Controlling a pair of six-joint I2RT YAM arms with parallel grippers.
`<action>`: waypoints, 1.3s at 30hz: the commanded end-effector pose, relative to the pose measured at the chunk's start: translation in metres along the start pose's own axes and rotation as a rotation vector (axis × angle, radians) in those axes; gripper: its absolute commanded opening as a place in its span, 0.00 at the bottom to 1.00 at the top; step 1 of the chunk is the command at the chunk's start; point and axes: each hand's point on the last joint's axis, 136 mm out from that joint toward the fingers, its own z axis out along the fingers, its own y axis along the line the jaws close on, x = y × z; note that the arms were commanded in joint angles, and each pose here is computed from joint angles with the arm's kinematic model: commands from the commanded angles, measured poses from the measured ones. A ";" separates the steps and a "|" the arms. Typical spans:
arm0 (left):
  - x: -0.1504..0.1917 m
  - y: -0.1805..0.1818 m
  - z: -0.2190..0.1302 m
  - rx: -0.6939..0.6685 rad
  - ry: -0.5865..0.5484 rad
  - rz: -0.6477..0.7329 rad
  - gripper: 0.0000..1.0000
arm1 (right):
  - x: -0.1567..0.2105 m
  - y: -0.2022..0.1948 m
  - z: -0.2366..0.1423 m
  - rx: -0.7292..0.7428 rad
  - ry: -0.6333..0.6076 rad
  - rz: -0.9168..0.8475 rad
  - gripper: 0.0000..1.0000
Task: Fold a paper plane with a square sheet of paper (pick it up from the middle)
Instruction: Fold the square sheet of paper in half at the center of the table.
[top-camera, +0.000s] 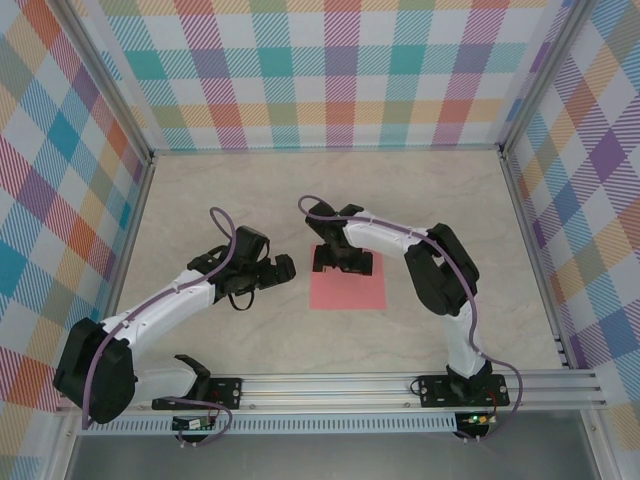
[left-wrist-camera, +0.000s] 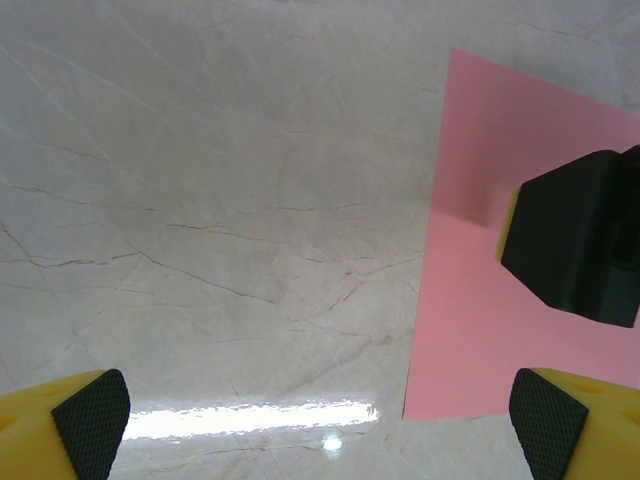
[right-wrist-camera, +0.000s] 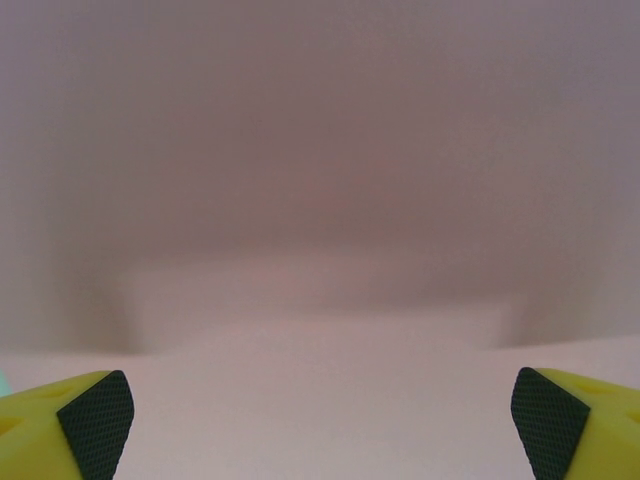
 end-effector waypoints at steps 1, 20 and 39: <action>-0.002 0.006 -0.001 -0.015 -0.006 -0.019 1.00 | 0.007 -0.002 0.006 0.025 0.045 0.019 1.00; -0.004 0.011 -0.005 -0.021 -0.036 -0.013 1.00 | 0.022 -0.006 0.014 -0.005 0.075 -0.225 1.00; -0.040 0.029 -0.043 -0.063 -0.325 -0.019 1.00 | -0.011 0.005 -0.035 -0.070 -0.071 -0.026 1.00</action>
